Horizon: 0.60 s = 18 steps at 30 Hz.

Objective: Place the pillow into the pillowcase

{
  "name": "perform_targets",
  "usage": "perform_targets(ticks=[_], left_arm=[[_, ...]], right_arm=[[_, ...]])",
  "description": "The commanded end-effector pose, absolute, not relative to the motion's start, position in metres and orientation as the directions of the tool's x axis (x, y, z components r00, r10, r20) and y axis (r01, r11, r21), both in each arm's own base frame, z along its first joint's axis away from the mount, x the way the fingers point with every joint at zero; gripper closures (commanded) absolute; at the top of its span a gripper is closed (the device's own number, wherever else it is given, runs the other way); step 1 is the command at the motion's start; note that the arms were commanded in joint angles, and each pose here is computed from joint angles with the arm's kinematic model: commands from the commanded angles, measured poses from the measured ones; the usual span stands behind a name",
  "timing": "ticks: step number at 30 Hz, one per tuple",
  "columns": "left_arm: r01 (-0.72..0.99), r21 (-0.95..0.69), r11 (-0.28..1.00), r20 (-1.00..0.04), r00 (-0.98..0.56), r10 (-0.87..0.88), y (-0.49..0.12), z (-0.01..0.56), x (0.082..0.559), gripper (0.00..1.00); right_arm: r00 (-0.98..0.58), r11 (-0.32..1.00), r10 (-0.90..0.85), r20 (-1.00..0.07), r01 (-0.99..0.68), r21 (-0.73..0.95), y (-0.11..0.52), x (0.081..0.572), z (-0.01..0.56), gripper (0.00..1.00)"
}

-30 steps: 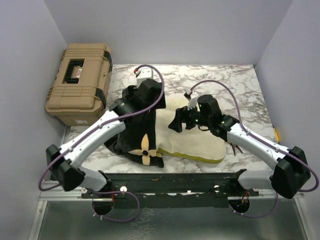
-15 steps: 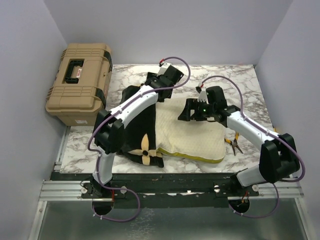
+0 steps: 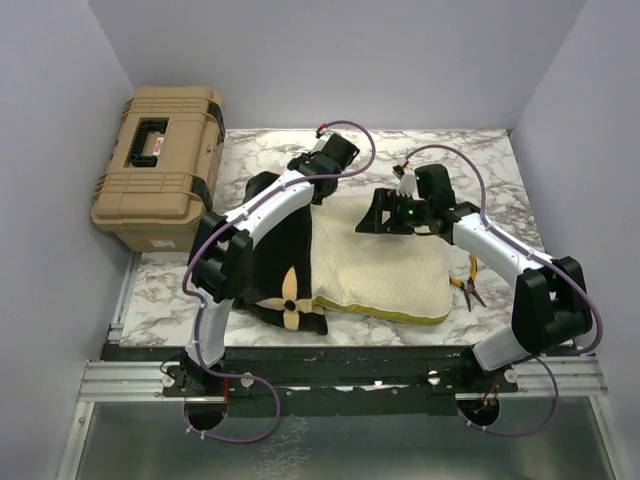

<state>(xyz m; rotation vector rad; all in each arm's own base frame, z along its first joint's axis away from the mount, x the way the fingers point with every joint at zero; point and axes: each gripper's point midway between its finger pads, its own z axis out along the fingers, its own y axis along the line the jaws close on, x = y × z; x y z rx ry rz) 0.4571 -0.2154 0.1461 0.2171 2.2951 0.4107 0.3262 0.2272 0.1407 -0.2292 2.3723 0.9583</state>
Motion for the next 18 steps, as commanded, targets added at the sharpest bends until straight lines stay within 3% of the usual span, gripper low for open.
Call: perform_targets(ticks=[1, 5, 9, 14, 18], left_arm=[[0.223, 0.091, 0.971, -0.782, -0.587, 0.209, -0.270, 0.209, 0.437, 1.00], [0.380, -0.099, 0.920, -0.810, -0.568, 0.148, -0.302, 0.241, 0.412, 1.00], [0.557, -0.259, 0.789, -0.826, -0.551, 0.117, -0.335, 0.268, 0.380, 1.00], [0.623, -0.329, 0.710, -0.848, -0.526, 0.068, -0.343, 0.289, 0.361, 1.00], [0.628, -0.348, 0.696, -0.850, -0.524, 0.047, -0.345, 0.295, 0.358, 1.00]], right_arm=[[-0.799, 0.700, 0.070, -0.598, -0.387, 0.600, 0.230, 0.348, 0.159, 0.11], [-0.748, 0.681, 0.079, -0.659, -0.442, 0.583, 0.229, 0.366, 0.176, 0.10], [-0.669, 0.638, 0.071, -0.740, -0.539, 0.549, 0.235, 0.385, 0.197, 0.08], [-0.515, 0.570, 0.045, -0.856, -0.691, 0.445, 0.245, 0.400, 0.216, 0.07], [-0.499, 0.527, 0.029, -0.866, -0.729, 0.438, 0.256, 0.418, 0.197, 0.07]])
